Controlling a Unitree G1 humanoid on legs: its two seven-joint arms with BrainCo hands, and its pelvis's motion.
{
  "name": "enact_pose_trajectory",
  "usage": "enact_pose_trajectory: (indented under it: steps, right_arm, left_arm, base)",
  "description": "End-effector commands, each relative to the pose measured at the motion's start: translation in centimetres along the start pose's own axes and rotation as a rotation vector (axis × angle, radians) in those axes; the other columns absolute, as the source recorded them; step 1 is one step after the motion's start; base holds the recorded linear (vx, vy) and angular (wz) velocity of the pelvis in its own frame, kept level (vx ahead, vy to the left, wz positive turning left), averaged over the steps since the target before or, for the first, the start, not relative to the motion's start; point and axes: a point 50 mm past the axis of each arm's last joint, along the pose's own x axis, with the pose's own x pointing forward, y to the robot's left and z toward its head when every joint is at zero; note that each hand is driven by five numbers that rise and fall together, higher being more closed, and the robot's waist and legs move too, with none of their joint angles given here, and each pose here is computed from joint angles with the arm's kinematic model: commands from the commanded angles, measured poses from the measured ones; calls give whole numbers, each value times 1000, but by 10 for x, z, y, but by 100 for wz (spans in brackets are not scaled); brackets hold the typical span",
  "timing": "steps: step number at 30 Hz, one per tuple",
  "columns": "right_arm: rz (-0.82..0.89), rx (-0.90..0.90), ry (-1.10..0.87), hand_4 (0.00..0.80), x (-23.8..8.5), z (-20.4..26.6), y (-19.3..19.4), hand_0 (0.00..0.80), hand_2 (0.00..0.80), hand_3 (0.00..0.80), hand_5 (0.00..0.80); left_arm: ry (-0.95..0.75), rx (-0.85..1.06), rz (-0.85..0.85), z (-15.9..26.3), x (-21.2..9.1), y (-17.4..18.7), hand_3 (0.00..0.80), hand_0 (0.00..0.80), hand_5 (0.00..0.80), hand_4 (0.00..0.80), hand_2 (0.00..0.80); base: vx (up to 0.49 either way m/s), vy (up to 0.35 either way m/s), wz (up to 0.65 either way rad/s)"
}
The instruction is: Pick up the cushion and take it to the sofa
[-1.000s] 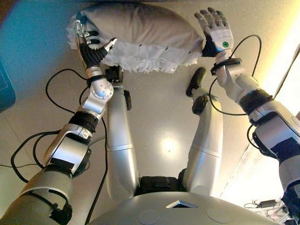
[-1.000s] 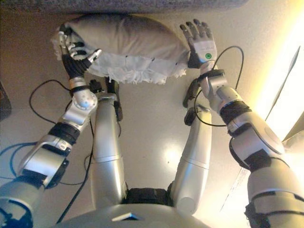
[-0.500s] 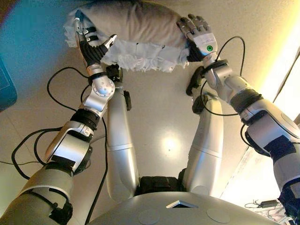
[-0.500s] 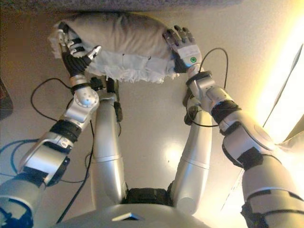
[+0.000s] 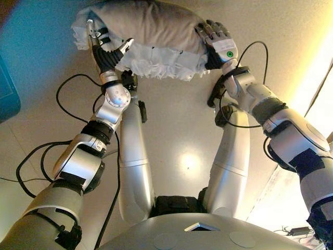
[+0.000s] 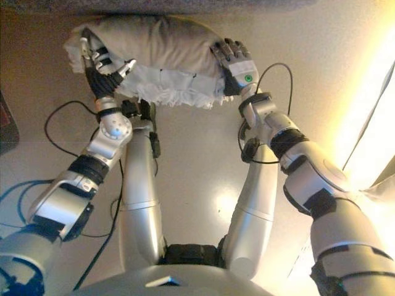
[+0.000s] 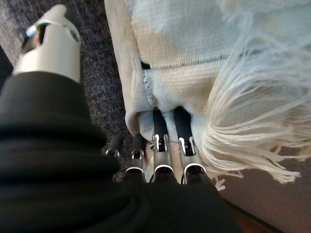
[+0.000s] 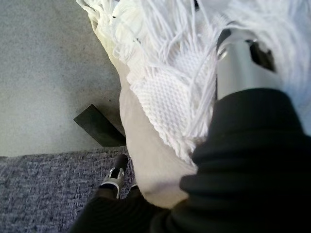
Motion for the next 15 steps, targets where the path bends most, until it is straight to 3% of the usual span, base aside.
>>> enact_pose_trajectory:
  steps: [1, 7, 15]
  right_arm:
    - [-84, 139, 45, 800, 14, 6, -17, 800, 800, 800, 800]
    - [-133, 304, 113, 800, 17, 9, -22, 800, 800, 800, 800]
    - [-138, 396, 175, 800, 13, 6, -19, 800, 800, 800, 800]
  left_arm:
    - [-35, -107, -10, 20, 0, -21, 0, 0, 0, 0, 0]
    - [-38, -118, -8, 22, -3, -22, 0, 0, 0, 0, 0]
    - [-35, -119, -8, 22, -6, -22, 0, 0, 0, 0, 0]
  base:
    - [0, 0, 0]
    - [0, 0, 0]
    - [-3, 3, 3]
